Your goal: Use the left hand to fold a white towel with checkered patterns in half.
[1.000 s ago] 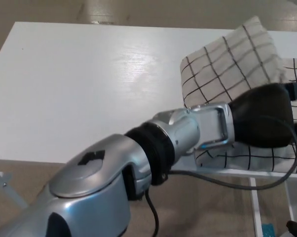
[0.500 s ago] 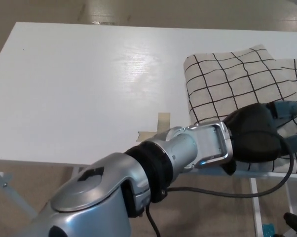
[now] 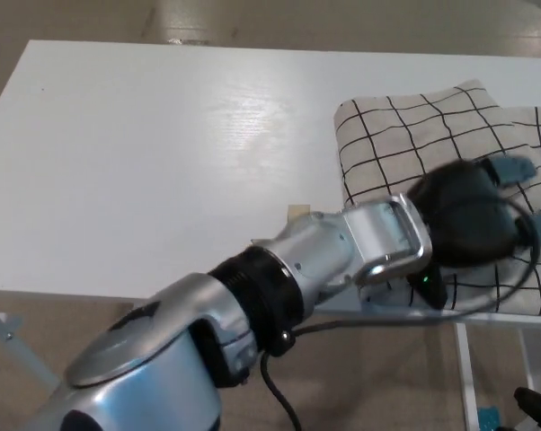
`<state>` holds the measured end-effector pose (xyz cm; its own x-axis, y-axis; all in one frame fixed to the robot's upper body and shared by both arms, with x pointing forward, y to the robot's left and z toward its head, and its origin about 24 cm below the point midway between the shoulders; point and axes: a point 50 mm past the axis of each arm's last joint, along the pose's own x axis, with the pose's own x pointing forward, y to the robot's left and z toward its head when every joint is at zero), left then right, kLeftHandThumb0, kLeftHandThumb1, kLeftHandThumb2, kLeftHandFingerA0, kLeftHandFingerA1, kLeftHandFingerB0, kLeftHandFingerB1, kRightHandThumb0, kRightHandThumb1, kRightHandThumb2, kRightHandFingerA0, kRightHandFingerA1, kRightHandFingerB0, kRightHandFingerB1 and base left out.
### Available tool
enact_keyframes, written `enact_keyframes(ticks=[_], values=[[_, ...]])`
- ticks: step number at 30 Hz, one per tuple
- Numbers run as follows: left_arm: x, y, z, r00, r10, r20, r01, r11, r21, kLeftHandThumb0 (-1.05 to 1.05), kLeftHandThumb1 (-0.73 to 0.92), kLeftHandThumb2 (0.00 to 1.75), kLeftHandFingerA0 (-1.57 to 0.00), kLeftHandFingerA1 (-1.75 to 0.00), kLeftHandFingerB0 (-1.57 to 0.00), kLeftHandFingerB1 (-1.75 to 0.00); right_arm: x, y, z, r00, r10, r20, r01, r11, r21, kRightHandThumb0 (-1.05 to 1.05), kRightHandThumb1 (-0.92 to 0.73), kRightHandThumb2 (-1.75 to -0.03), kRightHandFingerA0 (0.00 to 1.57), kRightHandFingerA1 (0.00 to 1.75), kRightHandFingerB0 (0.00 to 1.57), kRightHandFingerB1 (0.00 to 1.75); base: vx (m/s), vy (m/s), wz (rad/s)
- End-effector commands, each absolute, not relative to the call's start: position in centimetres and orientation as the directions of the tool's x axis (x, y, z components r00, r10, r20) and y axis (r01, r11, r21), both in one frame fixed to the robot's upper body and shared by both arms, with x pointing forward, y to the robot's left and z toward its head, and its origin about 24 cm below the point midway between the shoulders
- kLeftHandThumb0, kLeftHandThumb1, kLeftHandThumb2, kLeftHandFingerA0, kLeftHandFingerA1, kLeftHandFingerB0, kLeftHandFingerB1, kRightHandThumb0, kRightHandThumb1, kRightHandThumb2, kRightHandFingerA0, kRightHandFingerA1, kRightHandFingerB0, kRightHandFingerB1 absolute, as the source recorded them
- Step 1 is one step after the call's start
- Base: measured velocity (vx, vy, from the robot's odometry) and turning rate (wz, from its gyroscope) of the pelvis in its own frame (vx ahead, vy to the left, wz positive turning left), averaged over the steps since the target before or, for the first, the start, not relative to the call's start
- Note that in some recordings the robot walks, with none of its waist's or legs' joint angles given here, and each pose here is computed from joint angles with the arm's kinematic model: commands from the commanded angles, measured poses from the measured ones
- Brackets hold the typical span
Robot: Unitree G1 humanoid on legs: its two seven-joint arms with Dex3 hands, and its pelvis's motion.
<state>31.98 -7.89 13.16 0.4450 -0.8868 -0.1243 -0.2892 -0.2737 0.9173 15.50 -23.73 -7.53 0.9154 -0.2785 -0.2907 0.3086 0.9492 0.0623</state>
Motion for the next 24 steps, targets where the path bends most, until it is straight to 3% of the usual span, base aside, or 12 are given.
enact_keyframes(ticks=[1, 2, 5, 6, 9, 12, 13, 15, 16, 22, 24], values=[[30.6, -3.7, 27.5, 0.377, -0.918, 0.125, 0.043, 0.152, 0.987, -1.04, 0.67, 0.66, 0.00, 0.00, 0.00, -0.20, 14.8, -23.6, -8.4, 0.908, -0.272, -0.320, 0.308, 0.949, 0.068, -0.42, -0.61, -0.58, 0.50, 0.73, 0.59, 0.57, 0.00, 0.000, 0.00], [29.6, -2.0, 31.1, 0.337, -0.911, 0.238, 0.042, 0.267, 0.963, -1.03, 0.66, 0.66, 0.00, 0.00, 0.00, -0.20, 14.4, -23.7, -8.6, 0.905, -0.271, -0.327, 0.300, 0.953, 0.040, -0.44, -0.61, -0.58, 0.49, 0.72, 0.58, 0.56, 0.00, 0.000, 0.00], [29.1, -1.4, 32.1, 0.325, -0.908, 0.264, 0.045, 0.293, 0.955, -1.03, 0.66, 0.66, 0.00, 0.00, 0.00, -0.20, 14.2, -23.7, -8.6, 0.905, -0.271, -0.329, 0.296, 0.955, 0.029, -0.44, -0.61, -0.58, 0.49, 0.72, 0.58, 0.56, 0.00, 0.000, 0.00], [29.0, 0.3, 33.7, 0.336, -0.901, 0.275, 0.080, 0.318, 0.945, -0.91, 0.52, 0.96, 0.00, 0.00, 0.00, -0.15, 13.8, -23.8, -8.7, 0.901, -0.268, -0.340, 0.293, 0.956, 0.022, -0.44, -0.61, -0.59, 0.48, 0.71, 0.58, 0.54, 0.00, 0.000, 0.00], [28.2, 3.7, 36.2, 0.346, -0.893, 0.288, 0.150, 0.356, 0.922, -0.91, 0.53, 0.96, 0.00, 0.00, 0.00, -0.15, 13.0, -23.8, -9.0, 0.895, -0.267, -0.358, 0.288, 0.958, 0.005, -0.43, -0.61, -0.58, 0.48, 0.71, 0.58, 0.54, 0.00, 0.000, 0.00], [28.2, 3.8, 36.1, 0.347, -0.894, 0.285, 0.155, 0.354, 0.922, -0.91, 0.53, 0.96, 0.00, 0.00, 0.00, -0.15, 12.9, -23.8, -9.1, 0.894, -0.267, -0.360, 0.288, 0.958, 0.005, -0.43, -0.61, -0.58, 0.48, 0.71, 0.58, 0.54, 0.00, 0.000, 0.00], [27.9, 5.3, 36.1, 0.357, -0.886, 0.295, 0.174, 0.374, 0.911, -0.95, 0.53, 0.77, 0.00, -0.01, 0.00, -0.20, 12.7, -23.8, -9.3, 0.888, -0.269, -0.373, 0.292, 0.956, 0.006, -0.41, -0.61, -0.58, 0.48, 0.72, 0.58, 0.55, 0.00, 0.000, 0.00], [27.1, 7.6, 36.0, 0.369, -0.879, 0.302, 0.200, 0.393, 0.898, -0.95, 0.53, 0.77, 0.00, -0.01, 0.00, -0.20, 12.4, -23.8, -9.5, 0.879, -0.272, -0.391, 0.298, 0.954, 0.006, -0.41, -0.61, -0.58, 0.48, 0.72, 0.58, 0.55, 0.00, 0.000, 0.00], [26.7, 8.8, 35.7, 0.370, -0.880, 0.298, 0.211, 0.392, 0.895, -0.87, 0.53, 0.96, 0.00, -0.05, 0.00, -0.18, 12.4, -23.9, -9.6, 0.874, -0.274, -0.400, 0.305, 0.952, 0.013, -0.41, -0.61, -0.59, 0.48, 0.77, 0.57, 0.57, 0.00, 0.000, 0.00], [24.0, 13.1, 33.5, 0.385, -0.869, 0.310, 0.189, 0.403, 0.895, -0.86, 0.53, 0.95, 0.00, -0.06, 0.00, -0.17, 11.6, -24.0, -10.1, 0.853, -0.288, -0.436, 0.338, 0.940, 0.039, -0.42, -0.62, -0.58, 0.48, 0.81, 0.56, 0.57, 0.00, 0.000, 0.00], [23.5, 13.9, 32.8, 0.391, -0.862, 0.323, 0.183, 0.417, 0.891, -0.90, 0.54, 0.86, 0.00, -0.03, -0.05, -0.20, 11.3, -24.0, -10.2, 0.846, -0.297, -0.442, 0.349, 0.936, 0.038, -0.42, -0.63, -0.59, 0.48, 0.80, 0.57, 0.57, 0.00, 0.000, 0.00]])
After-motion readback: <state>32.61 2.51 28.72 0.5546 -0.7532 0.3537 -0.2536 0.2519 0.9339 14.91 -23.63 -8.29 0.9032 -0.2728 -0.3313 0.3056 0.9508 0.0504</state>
